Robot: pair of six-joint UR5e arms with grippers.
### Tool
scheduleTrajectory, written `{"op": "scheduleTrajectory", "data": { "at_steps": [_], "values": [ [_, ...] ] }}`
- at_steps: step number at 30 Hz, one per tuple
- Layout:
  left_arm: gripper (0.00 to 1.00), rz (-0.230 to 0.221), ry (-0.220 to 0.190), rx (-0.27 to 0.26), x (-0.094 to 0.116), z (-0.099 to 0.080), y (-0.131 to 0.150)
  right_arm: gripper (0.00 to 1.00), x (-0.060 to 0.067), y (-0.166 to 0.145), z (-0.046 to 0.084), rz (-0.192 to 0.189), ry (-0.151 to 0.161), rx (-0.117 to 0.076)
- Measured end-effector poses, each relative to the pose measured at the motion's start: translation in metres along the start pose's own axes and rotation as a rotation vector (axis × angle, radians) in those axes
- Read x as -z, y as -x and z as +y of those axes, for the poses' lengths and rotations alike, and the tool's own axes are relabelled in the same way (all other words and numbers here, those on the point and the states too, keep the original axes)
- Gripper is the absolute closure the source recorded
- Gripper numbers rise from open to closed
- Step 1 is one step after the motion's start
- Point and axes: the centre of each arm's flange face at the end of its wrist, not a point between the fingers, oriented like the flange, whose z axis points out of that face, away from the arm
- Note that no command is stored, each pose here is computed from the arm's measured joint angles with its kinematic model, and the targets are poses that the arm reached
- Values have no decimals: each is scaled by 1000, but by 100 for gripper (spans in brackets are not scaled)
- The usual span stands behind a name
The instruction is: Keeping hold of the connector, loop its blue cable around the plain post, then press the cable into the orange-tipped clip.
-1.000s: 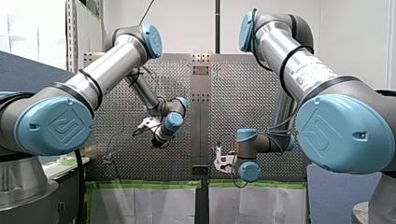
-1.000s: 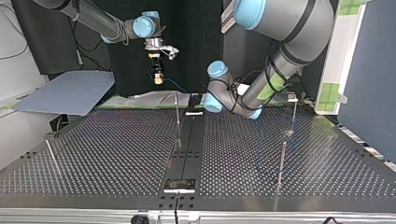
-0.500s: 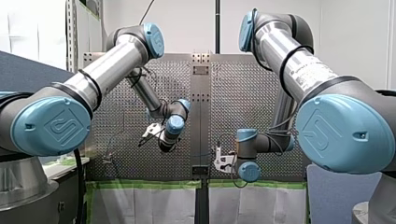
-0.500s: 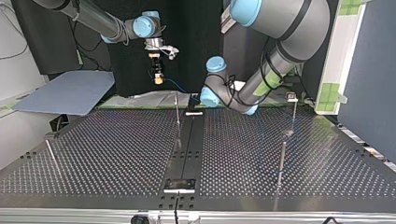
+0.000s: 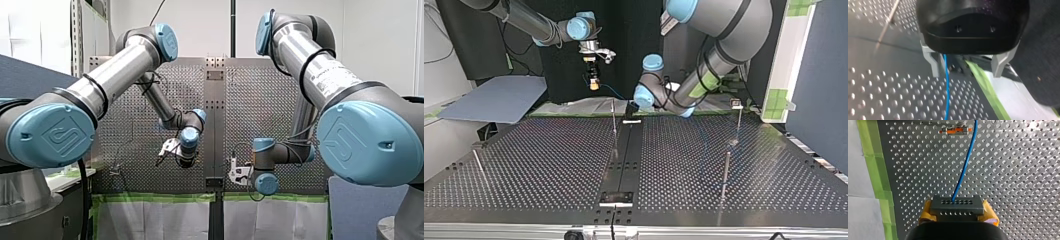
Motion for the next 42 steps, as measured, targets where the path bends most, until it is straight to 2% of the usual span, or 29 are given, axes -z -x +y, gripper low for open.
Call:
{"op": "scheduleTrajectory", "data": {
  "at_steps": [11, 22, 25, 31, 42],
  "values": [
    [0, -41, -123, 91, 8, -27, 3, 100, -1, 0, 1, 4, 2, -1],
    [0, -112, -258, 118, 16, -56, 10, 100, -2, -1, 1, 14, 2, -7],
    [0, -126, -279, 135, 19, -62, 9, 100, -2, -2, 1, 17, 1, -8],
    [0, -133, -285, 162, 20, -65, 1, 100, -3, -2, 0, 20, -11, -8],
    [0, -142, -272, 169, 22, -67, -13, 100, -3, -2, -7, 21, -83, -9]
  ]
}}
